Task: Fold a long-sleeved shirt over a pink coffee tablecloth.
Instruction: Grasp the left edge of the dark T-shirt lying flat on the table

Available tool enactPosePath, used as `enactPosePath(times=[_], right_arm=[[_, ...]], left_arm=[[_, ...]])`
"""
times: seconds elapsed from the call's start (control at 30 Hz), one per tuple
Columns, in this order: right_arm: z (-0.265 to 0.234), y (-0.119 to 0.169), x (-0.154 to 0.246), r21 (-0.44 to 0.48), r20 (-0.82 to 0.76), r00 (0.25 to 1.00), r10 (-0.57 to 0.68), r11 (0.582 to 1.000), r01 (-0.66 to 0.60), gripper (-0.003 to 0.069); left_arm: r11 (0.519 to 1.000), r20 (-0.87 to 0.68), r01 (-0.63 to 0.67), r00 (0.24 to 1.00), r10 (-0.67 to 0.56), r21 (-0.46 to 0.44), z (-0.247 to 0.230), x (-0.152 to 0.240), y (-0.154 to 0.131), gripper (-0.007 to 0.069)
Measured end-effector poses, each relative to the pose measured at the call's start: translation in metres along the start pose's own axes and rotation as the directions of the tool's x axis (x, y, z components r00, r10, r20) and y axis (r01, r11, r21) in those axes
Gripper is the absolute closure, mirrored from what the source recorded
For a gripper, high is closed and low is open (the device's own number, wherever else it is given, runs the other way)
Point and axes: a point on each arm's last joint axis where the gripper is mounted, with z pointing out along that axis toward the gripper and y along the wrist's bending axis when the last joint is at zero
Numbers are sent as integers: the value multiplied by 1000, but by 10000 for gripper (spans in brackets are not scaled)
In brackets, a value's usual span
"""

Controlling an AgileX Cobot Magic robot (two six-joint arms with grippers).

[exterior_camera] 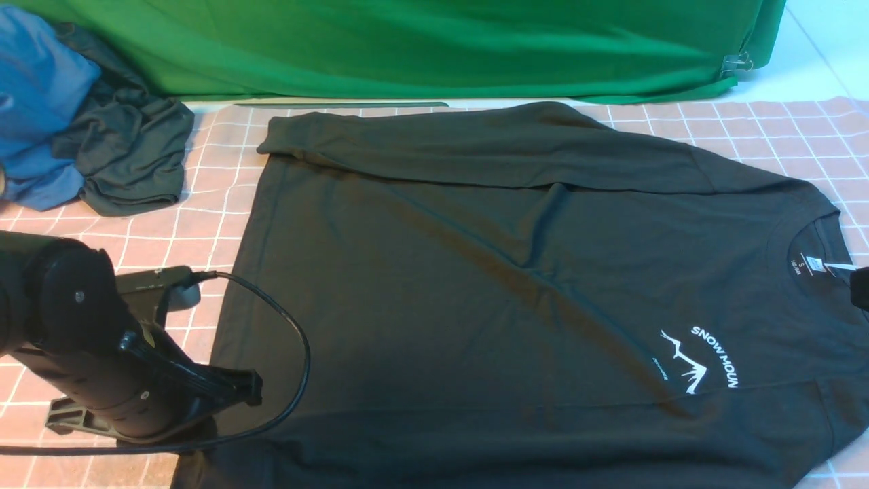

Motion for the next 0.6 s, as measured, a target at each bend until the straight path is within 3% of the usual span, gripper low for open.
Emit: enactPosePath(times=[0.17,0.3,0.43,0.6], right_arm=[[2,-1,-1,4,34,999,3,1000,-3,620],[3,-1,-1,6,43,999,4,1000,-4,620],[3,-1,0,6,46,999,6,1000,-6,619],[3,-1,-1,6,48,999,7,1000,-7,617]], left_arm=[[1000,24,-4,1000,3,7,4,-4,-2,276],[1000,-9,-14,1000,14,-1,14,-5,-2,218],[1000,-12,-28,1000,28,-2,19,-6,-3,228],[998,7,-56,998,56,3,20,-9,-3,330]])
